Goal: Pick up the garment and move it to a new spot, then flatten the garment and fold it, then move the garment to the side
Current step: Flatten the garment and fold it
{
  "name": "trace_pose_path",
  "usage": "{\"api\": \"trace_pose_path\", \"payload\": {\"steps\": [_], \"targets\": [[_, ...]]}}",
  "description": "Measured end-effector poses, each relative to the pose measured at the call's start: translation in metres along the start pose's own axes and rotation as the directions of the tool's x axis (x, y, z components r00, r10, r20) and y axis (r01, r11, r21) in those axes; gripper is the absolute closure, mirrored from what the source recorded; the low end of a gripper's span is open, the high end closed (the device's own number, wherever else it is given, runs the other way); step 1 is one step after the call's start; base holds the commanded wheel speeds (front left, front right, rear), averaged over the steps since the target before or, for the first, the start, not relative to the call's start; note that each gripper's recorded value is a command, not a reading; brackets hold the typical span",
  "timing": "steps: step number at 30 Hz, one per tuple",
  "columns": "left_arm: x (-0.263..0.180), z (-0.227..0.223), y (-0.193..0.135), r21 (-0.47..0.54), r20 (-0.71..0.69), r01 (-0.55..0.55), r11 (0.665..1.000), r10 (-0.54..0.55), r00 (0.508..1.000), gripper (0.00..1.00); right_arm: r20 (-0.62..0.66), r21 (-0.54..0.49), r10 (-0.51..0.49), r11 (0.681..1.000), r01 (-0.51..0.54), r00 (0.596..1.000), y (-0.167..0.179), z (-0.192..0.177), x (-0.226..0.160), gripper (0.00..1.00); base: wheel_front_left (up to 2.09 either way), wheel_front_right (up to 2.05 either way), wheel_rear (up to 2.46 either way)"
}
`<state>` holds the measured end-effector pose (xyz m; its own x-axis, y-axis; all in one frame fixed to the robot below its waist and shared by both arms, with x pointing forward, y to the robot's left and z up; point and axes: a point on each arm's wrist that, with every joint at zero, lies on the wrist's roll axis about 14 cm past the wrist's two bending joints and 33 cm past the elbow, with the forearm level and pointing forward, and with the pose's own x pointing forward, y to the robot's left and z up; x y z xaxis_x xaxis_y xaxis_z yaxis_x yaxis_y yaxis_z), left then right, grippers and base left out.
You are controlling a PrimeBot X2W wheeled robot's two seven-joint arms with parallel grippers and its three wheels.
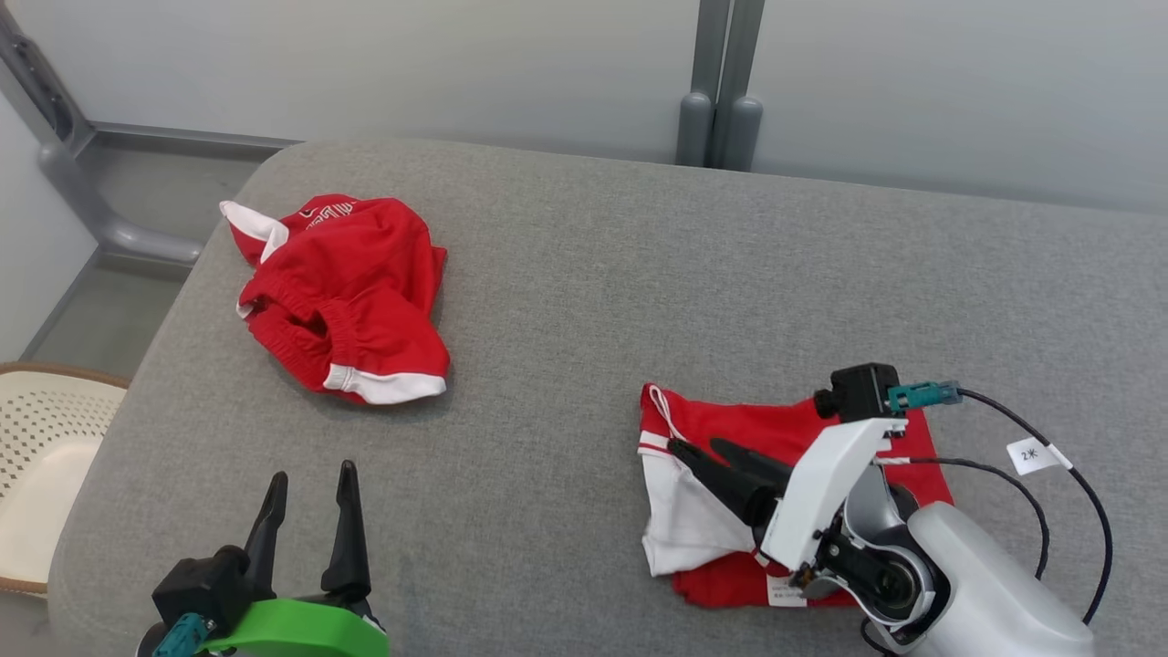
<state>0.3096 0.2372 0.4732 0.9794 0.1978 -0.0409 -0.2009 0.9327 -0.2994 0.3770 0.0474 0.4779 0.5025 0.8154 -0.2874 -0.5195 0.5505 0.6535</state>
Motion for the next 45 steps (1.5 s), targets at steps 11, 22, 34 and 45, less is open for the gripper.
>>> {"api": "trace_pose_path", "payload": {"steps": [11,22,34,45], "targets": [[0.011,0.002,-0.02,0.009,0.001,0.065,0.998,-0.065,0.998,0.0,0.422,-0.099,-0.04,0.991,0.09,0.906,-0.016,0.113,-0.073,0.0,0.0,0.0,0.0],[0.013,0.006,-0.024,0.007,0.016,0.078,0.997,-0.078,0.997,0.0,0.413,-0.045,-0.341,0.918,0.393,0.844,-0.109,0.081,-0.105,0.0,0.0,0.0,0.0],[0.015,0.001,-0.022,0.012,0.0,0.073,0.997,-0.073,0.997,0.0,0.149,0.068,-0.466,0.885,0.462,0.872,-0.145,0.008,-0.098,0.0,0.0,0.0,0.0],[0.012,0.006,-0.016,0.02,0.018,0.059,0.998,-0.059,0.998,0.0,0.23,0.03,-0.47,0.879,0.477,0.852,-0.145,0.03,-0.105,0.0,0.0,0.0,0.0]]}}
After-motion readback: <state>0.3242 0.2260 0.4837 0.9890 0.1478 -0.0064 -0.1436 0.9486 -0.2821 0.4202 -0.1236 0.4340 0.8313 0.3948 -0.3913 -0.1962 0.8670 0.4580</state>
